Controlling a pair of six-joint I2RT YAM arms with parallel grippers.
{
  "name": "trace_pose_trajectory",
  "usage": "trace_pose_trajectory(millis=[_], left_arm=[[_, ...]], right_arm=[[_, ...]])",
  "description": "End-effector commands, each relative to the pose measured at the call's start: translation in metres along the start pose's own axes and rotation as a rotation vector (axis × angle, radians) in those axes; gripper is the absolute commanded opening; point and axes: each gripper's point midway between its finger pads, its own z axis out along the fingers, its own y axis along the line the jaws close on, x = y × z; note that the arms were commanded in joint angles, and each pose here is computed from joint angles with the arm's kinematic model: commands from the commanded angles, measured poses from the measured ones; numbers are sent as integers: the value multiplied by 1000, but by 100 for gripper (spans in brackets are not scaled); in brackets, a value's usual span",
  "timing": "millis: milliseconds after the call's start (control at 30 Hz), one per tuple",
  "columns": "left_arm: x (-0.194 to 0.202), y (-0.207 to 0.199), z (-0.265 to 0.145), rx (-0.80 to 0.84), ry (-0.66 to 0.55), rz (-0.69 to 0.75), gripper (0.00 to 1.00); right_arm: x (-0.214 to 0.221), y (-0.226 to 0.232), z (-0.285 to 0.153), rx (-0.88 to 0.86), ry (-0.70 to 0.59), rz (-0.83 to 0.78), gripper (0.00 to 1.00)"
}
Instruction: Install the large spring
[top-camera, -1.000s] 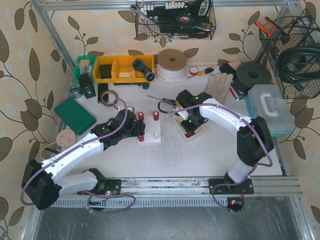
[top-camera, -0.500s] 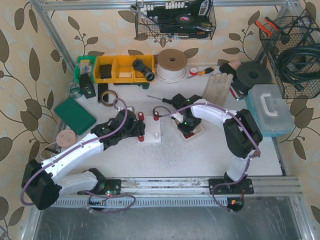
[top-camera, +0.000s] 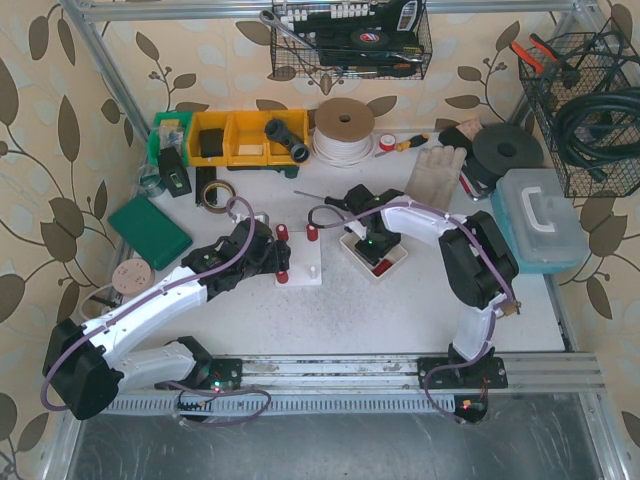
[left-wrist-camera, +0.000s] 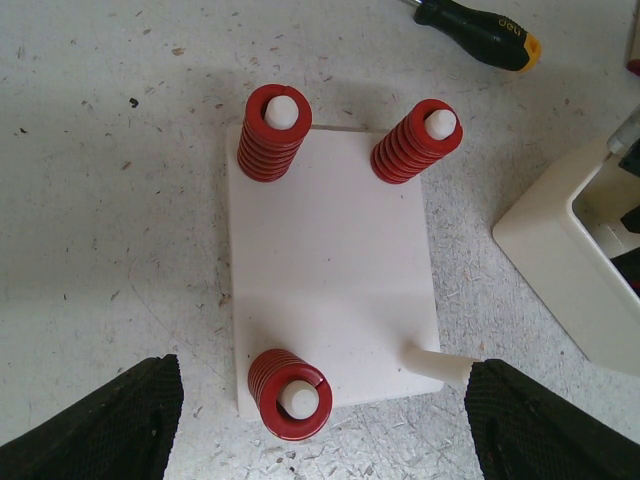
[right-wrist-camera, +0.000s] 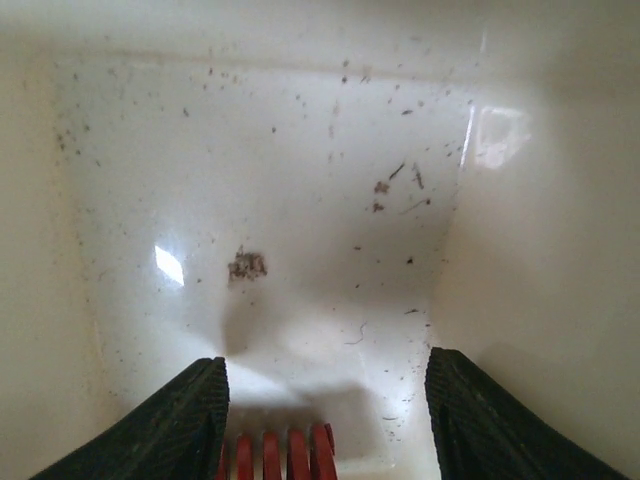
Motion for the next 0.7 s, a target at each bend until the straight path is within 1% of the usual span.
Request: trace_pose_trajectory(millis=[0,200,300,367,433,467,567,633,667], left_arm=[[-9,-8,-6,22,-25,8,80],[-9,-9,-6,22,-25,7,80],[-9,-9,-5,22,-22,8,80],[-9,-9,-5,21,-20,9,80],[-9,-9,-5,20,-19,9,80],[-9,-9,-5,20,-19,9,80],[-8,-9,-5,19,-18,8,80],[-8,-9,-5,19,-18,6,80],[-9,-9,-5,20,-20,7,80]], right_arm=[[-23,-14,-23,50,-91,44,55],[-23,-18,-36,62,-114,68,51],[-20,-14,-46,34,-117,86,46],[-16,-17,-57,31,-124,127,43],[-12,-23,-73,38,-147,211,42],[-9,-27,-83,50,-163,261,43],[7,-51,-118,119,-234,498,47],[21,-59,-131,111,-276,686,55],[28,-60,-135,90,-291,752,61]])
